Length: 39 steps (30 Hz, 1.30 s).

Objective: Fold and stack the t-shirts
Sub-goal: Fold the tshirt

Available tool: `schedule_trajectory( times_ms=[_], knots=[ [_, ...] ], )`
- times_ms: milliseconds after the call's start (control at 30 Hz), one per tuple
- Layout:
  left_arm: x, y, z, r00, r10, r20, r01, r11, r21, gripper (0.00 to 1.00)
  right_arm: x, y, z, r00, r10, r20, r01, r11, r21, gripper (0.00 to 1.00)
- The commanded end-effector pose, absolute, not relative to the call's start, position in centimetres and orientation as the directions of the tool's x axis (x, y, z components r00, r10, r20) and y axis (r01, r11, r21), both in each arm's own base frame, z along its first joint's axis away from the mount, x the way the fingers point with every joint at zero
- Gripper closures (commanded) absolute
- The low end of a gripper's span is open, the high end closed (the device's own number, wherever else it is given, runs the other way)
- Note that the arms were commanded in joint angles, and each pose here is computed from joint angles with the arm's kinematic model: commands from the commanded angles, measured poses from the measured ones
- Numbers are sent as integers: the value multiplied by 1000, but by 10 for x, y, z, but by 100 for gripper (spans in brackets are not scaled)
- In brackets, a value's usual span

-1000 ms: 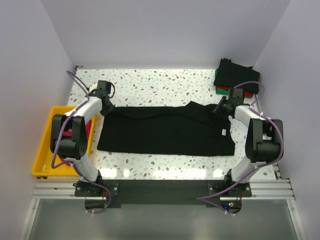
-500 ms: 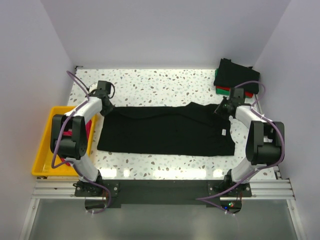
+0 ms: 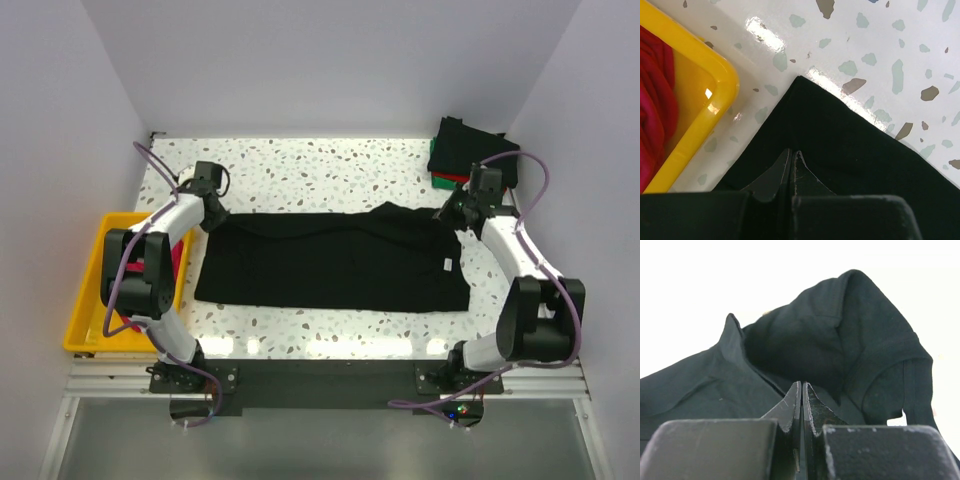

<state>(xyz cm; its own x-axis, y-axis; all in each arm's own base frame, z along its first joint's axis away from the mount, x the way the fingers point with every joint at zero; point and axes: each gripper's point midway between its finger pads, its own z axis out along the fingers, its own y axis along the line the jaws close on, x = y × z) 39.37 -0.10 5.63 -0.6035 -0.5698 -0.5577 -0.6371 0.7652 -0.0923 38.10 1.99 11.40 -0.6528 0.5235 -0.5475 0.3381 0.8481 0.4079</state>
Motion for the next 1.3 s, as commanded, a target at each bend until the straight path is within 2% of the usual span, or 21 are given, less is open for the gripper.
schedule_trajectory(
  times_ms=[0, 667, 1267],
  knots=[
    [399, 7, 77, -547, -581, -602, -652, 747, -128, 100, 374, 16, 151, -613, 497, -614, 304, 866, 397, 100],
    [385, 12, 88, -539, -572, -618, -657, 745, -117, 100, 327, 11, 198, -557, 476, -680, 289, 879, 379, 100],
    [376, 15, 89, -534, -574, -621, -664, 739, -113, 100, 287, 25, 201, -580, 465, -669, 232, 882, 411, 100]
  ],
)
